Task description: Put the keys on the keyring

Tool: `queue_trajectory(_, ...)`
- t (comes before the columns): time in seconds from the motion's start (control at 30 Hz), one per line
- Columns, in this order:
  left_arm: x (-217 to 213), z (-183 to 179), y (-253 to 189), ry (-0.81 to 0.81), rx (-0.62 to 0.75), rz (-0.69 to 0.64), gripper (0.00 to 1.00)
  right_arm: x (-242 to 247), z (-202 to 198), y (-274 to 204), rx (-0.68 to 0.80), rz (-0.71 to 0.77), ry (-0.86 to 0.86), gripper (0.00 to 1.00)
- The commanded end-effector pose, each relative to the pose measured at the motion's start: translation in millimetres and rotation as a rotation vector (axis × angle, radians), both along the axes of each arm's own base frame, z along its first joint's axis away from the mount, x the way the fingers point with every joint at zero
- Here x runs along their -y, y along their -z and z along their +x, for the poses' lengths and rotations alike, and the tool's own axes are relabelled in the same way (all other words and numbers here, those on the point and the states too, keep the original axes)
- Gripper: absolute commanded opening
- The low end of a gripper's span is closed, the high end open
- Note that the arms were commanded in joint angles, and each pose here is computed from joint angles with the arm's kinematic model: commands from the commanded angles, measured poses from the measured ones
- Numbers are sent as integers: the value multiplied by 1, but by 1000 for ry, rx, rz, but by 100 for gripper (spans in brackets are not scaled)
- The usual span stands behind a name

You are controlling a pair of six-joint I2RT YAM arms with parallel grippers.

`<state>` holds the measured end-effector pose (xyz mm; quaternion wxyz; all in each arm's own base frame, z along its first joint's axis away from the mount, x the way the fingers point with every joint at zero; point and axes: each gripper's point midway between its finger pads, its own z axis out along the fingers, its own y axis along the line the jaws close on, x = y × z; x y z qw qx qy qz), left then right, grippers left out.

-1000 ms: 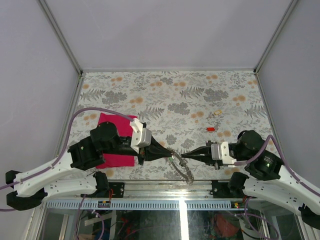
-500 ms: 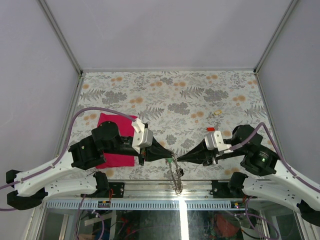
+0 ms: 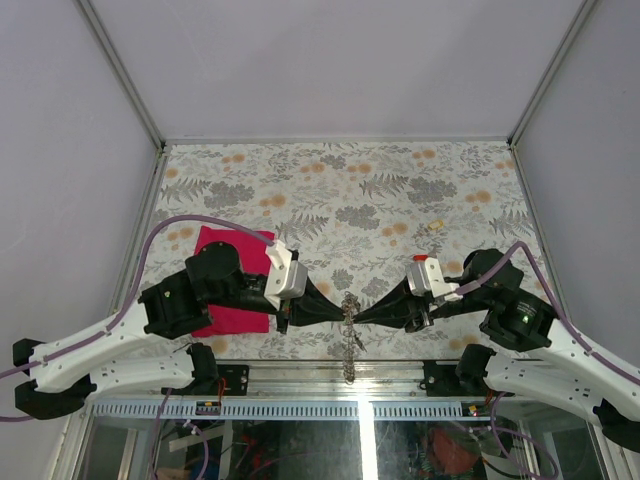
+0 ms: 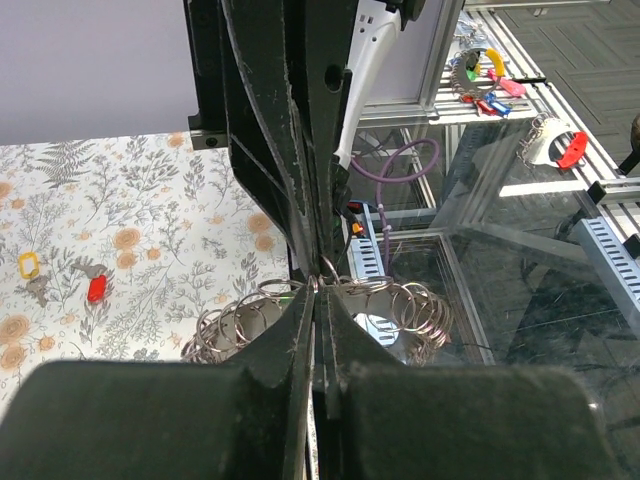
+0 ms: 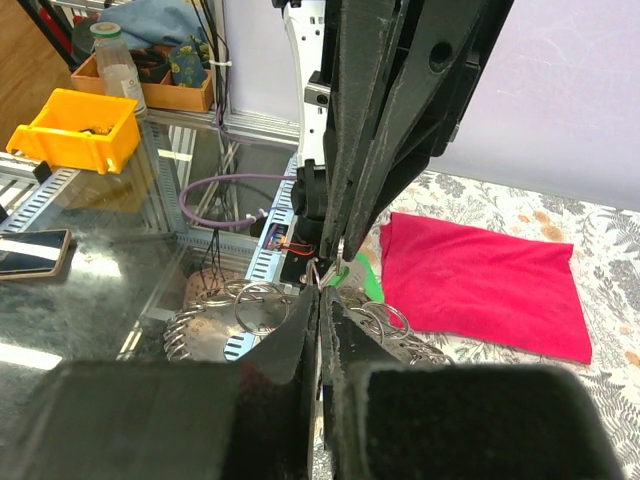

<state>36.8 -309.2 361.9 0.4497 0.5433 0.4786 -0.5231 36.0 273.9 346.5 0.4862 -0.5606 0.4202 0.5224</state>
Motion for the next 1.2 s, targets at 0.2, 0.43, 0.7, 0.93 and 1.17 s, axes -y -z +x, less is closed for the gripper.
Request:
queue_trajectory(0.2,-1,-10,-20,59,33,-42,0,1,7,-43,16,98,57,0)
queue_trajectory(0.43,-2,-12,-17,71,26,-32,0,3,10,-47,-13,103,88,0)
queue_trajectory(0.7,0,-13,-14,76,21,-21,0,6,12,-53,-54,115,121,0)
queue_trajectory(0.93,0,-12,-11,76,16,-13,0,7,21,-52,-97,109,184,0)
queue_trajectory(1.17,1,-11,-11,67,15,-11,0,6,26,-54,-152,110,212,0)
